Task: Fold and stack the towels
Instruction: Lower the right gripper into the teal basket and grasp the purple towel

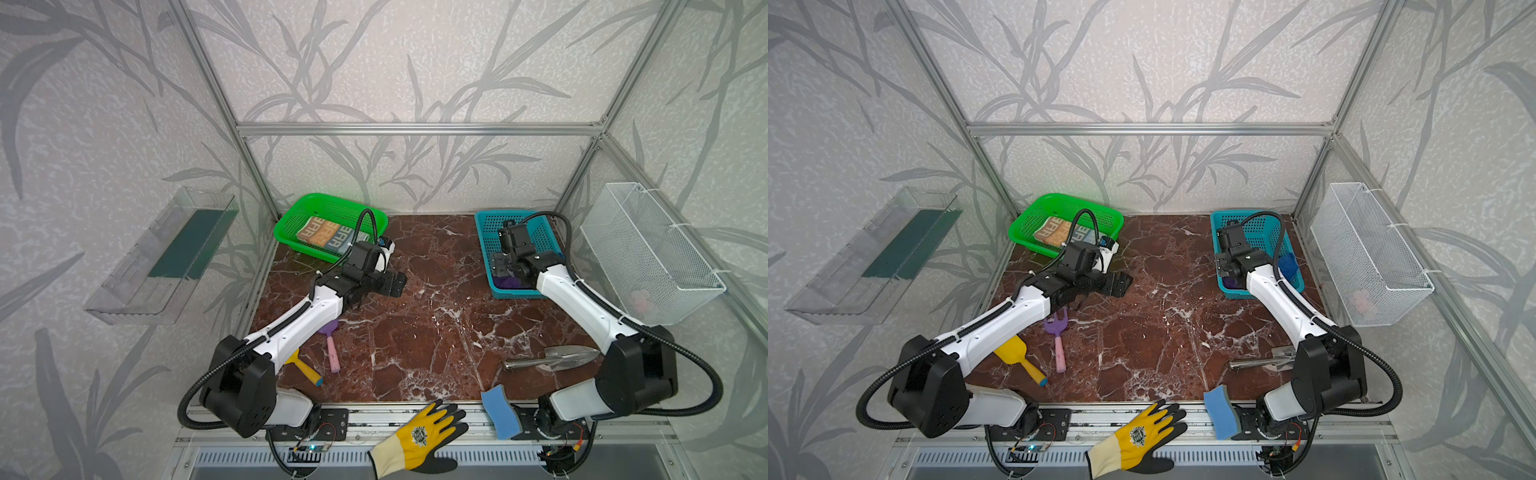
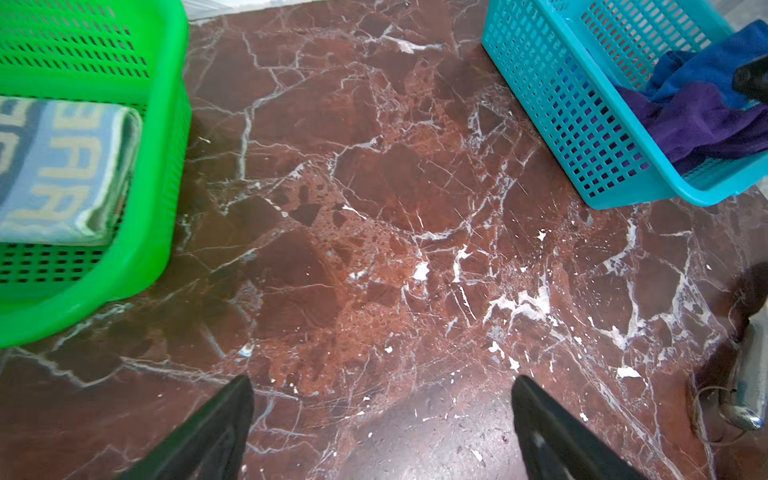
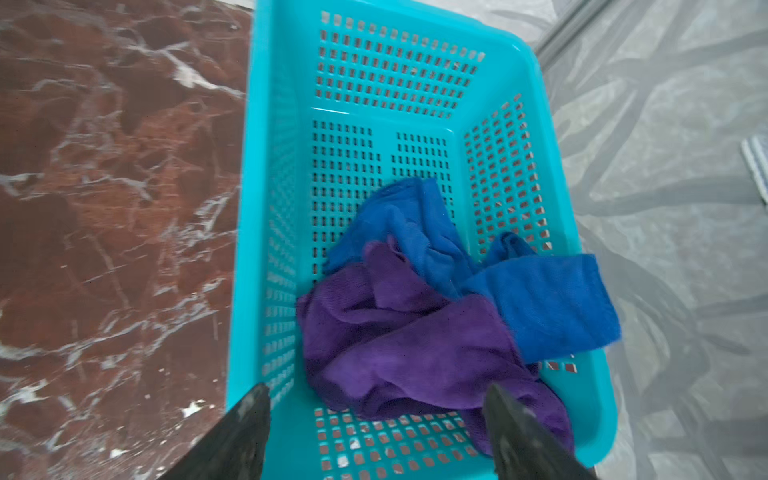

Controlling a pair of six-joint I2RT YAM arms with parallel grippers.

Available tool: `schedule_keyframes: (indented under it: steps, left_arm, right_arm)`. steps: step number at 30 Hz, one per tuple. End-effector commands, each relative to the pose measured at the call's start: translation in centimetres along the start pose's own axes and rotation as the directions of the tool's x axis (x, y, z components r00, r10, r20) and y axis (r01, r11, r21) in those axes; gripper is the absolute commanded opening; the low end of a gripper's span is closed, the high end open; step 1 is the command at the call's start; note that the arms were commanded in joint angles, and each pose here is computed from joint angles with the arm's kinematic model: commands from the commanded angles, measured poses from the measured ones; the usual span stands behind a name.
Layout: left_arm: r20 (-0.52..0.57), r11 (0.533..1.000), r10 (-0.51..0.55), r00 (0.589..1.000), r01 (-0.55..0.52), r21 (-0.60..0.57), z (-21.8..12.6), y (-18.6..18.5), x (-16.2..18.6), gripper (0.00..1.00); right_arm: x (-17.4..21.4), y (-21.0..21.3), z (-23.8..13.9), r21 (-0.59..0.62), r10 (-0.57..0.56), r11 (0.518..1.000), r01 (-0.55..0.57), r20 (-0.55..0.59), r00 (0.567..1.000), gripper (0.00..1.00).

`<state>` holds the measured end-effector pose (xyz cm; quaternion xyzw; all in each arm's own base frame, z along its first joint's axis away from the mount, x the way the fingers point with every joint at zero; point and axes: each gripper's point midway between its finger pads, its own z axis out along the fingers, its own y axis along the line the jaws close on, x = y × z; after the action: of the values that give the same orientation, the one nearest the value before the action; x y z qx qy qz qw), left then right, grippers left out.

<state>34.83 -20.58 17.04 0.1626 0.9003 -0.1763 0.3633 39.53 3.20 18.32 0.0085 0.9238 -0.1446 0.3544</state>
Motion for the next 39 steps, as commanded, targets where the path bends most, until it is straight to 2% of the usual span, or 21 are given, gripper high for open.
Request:
schedule_keyframes:
  steps: [1, 5, 13, 18, 19, 20, 23, 25, 31, 39]
  left_arm:
    - [0.067, 1.0, -0.022, 0.998, 0.022, 0.008, -0.3, -0.3, -1.3, 0.96]
    - [0.043, 1.0, -0.014, 0.999, 0.013, 0.007, 0.1, -0.5, -0.6, 0.96]
    - [0.022, 1.0, -0.011, 1.0, 0.011, -0.013, 0.9, -0.4, 0.1, 0.96]
    - [0.001, 1.0, -0.011, 1.0, 0.011, -0.019, 1.5, -0.3, 0.6, 0.96]
    - [-0.004, 1.0, -0.011, 1.0, 0.011, -0.021, 1.6, -0.2, 0.7, 0.96]
    - [-0.007, 1.0, -0.011, 1.0, 0.011, -0.023, 1.8, -0.2, 0.8, 0.96]
    - [-0.019, 0.999, -0.01, 1.0, 0.009, -0.035, 1.9, 0.0, 0.9, 0.96]
    - [-0.023, 0.999, -0.006, 1.0, 0.005, -0.043, 2.1, 0.1, 1.0, 0.96]
    - [-0.029, 0.999, -0.004, 1.0, 0.003, -0.05, 2.4, 0.2, 1.0, 0.96]
    - [-0.035, 0.998, -0.002, 0.999, 0.0, -0.061, 2.8, 0.4, 1.2, 0.96]
  right_arm:
    - [1.2, -2.4, 0.4, 0.046, 0.056, 0.997, -0.055, -0.027, 0.998, 0.8]
    - [1.7, -3.7, 2.3, 0.035, 0.128, 0.991, -0.126, -0.063, 0.99, 0.78]
    - [3.7, -2.7, 6.0, 0.026, 0.131, 0.991, -0.128, -0.168, 0.977, 0.74]
    - [4.5, -2.0, 7.7, 0.028, 0.152, 0.988, -0.15, -0.201, 0.968, 0.65]
    - [4.5, -1.8, 7.9, 0.026, 0.155, 0.988, -0.152, -0.201, 0.967, 0.61]
    - [4.5, -1.8, 8.1, 0.026, 0.157, 0.988, -0.155, -0.203, 0.967, 0.53]
    - [4.2, -1.7, 8.1, 0.021, 0.162, 0.987, -0.161, -0.204, 0.965, 0.19]
    - [3.9, -1.7, 7.9, 0.02, 0.158, 0.987, -0.157, -0.207, 0.966, 0.0]
    - [1.6, -2.2, 5.7, -0.017, 0.15, 0.988, -0.154, -0.142, 0.978, 0.0]
    - [-3.7, -1.2, -1.1, -0.213, 0.119, 0.971, -0.106, 0.048, 0.992, 0.0]
